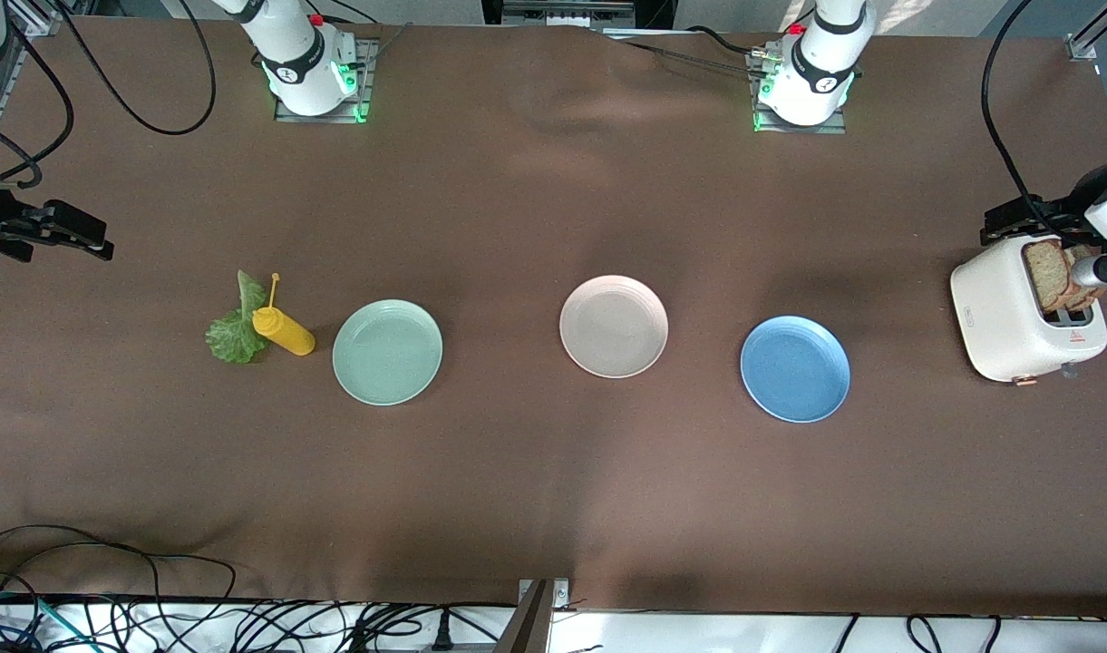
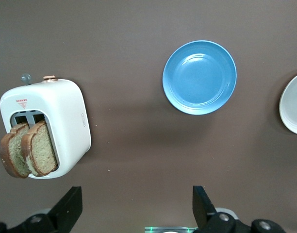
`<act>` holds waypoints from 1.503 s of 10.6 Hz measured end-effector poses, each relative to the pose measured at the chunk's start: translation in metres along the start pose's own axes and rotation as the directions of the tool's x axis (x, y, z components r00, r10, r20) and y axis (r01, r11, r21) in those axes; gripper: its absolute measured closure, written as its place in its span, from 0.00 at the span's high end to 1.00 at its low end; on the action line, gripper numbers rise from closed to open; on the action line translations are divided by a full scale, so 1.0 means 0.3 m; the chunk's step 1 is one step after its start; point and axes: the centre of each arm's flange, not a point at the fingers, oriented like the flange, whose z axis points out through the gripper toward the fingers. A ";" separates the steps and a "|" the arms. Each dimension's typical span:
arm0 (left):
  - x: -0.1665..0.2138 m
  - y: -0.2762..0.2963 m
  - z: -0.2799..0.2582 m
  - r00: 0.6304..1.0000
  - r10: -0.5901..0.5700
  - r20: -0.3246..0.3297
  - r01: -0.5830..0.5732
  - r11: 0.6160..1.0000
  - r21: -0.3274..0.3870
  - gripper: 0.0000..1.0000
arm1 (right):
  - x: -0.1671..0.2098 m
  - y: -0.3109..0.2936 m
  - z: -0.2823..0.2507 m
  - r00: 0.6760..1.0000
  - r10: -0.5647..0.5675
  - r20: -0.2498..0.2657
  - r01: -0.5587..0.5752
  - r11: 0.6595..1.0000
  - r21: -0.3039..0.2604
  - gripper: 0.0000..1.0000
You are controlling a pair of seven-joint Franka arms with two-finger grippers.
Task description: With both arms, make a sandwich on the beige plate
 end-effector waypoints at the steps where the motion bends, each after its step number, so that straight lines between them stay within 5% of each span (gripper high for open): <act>1: 0.000 0.002 0.000 1.000 0.001 0.000 -0.001 1.000 0.000 1.00 | 0.000 0.000 0.000 1.000 0.000 0.000 0.000 1.000 0.000 1.00; 16: 0.017 -0.037 0.030 1.000 -0.018 -0.005 0.018 1.000 -0.019 1.00 | 0.001 -0.006 0.001 1.000 -0.003 0.001 0.003 1.000 0.000 1.00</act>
